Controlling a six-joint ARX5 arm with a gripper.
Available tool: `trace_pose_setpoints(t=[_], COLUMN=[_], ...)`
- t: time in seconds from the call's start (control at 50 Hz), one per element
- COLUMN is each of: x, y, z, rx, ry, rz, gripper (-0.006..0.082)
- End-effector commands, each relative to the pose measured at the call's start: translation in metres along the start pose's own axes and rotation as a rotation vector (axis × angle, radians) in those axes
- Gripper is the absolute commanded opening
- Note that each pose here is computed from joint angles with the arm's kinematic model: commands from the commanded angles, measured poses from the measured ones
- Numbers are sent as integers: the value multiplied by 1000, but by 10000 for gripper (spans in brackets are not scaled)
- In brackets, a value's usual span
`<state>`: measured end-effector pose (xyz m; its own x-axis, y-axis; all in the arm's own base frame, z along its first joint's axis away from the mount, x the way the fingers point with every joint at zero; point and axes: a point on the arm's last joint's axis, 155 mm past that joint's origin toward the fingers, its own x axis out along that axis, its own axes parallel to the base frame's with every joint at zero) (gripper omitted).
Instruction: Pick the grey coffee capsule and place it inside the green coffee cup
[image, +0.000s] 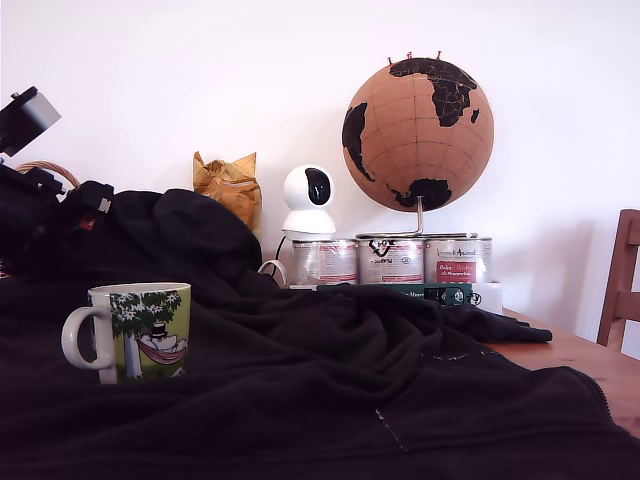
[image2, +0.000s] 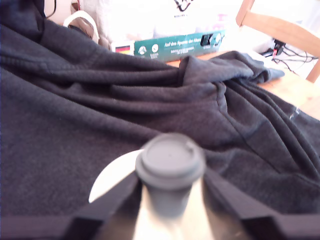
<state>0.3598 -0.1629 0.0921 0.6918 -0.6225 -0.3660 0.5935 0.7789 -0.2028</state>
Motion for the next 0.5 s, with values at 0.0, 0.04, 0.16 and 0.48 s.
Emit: trace_pose_setpoints(t=[0.0, 0.04, 0.16, 0.48], x=[-4, -8, -23, -91], y=[-3, -4, -5, -5], z=[17, 25, 55, 117], rx=[33, 40, 69, 110], ry=[-42, -62, -140, -307], rz=[1, 5, 45, 220], gripper=[664, 664, 620, -14])
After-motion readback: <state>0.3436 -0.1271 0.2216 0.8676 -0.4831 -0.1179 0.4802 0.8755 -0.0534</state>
